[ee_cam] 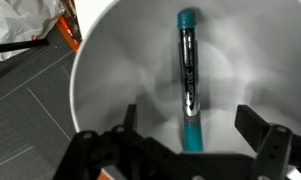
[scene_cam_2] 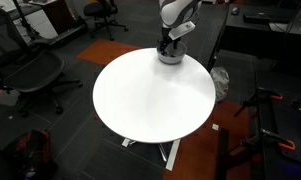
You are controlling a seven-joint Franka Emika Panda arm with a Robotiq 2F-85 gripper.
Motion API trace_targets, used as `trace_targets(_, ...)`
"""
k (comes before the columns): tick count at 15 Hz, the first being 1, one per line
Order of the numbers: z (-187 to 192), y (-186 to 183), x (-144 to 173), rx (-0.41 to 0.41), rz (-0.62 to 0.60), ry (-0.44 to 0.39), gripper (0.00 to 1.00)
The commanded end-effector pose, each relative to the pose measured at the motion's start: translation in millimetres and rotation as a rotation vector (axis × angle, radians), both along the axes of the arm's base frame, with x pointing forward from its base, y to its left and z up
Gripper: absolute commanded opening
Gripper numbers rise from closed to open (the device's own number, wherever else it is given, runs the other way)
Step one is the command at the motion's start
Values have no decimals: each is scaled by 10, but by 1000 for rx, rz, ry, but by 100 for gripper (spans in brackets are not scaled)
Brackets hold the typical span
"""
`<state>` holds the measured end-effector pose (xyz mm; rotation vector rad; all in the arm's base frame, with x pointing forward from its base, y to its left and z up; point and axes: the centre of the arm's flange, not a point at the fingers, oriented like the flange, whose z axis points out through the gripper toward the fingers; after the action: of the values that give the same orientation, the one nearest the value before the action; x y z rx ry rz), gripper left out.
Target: Remove the marker from the grey bowl
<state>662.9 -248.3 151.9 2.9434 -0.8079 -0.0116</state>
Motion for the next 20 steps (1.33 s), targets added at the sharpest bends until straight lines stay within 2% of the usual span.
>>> trace_targets(1, -43, -2, 76, 7, -36, 4, 75)
trace_targets(2, -56, 3, 78, 6, -34, 4, 74)
trace_targets(3, -63, 8, 83, 5, -33, 5, 68)
trace_targets(8, -74, 14, 78, 4, -35, 6, 27)
trace_targets(12, -62, 27, 80, 8, -33, 8, 0)
trace_targets(14, 50, 50, 65, 9, -38, 15, 5)
trace_targets(20, 737, 185, -112, -14, -44, -31, 5)
